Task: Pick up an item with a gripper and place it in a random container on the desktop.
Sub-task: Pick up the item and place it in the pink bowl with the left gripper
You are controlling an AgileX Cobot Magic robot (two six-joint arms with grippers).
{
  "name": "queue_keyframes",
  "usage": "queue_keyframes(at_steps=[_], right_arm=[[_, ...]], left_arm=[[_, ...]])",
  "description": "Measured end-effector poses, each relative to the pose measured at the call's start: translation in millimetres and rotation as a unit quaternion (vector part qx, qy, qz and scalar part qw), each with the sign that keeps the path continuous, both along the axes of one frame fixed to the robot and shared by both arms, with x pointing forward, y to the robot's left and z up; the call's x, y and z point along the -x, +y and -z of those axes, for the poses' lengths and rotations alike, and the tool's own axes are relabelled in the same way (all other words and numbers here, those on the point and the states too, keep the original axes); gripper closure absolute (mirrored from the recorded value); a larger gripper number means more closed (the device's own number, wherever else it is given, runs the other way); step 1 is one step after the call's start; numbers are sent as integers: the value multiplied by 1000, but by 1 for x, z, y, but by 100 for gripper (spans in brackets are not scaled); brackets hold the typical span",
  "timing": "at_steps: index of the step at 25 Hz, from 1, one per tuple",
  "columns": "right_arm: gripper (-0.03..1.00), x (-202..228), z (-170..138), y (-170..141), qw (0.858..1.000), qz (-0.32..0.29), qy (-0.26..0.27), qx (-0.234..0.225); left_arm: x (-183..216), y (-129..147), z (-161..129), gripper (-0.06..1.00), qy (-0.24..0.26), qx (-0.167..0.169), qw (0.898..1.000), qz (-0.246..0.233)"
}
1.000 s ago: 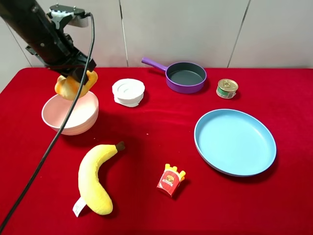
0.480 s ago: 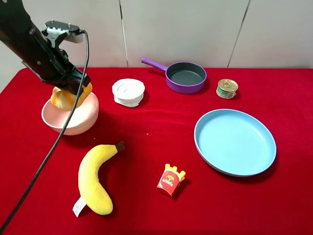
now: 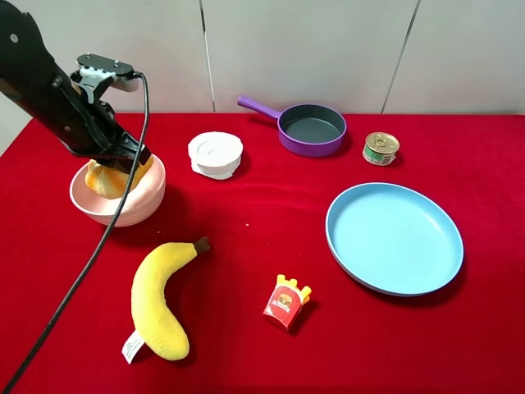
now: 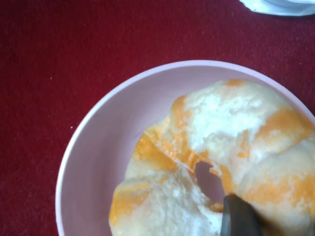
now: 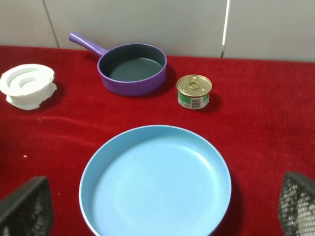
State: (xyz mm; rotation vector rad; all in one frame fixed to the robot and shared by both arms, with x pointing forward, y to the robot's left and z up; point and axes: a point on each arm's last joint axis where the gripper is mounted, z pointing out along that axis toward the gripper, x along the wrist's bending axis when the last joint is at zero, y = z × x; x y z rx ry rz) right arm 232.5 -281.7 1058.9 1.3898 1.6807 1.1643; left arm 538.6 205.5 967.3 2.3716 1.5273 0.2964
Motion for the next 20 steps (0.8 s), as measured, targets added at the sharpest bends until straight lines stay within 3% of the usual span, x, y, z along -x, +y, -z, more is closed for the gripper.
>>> queue_keyframes(at_steps=[20], right_arm=[[27,0,0,0,1000,0,0,0]], left_arm=[[-3,1,8,65,3,-12,1000,7]])
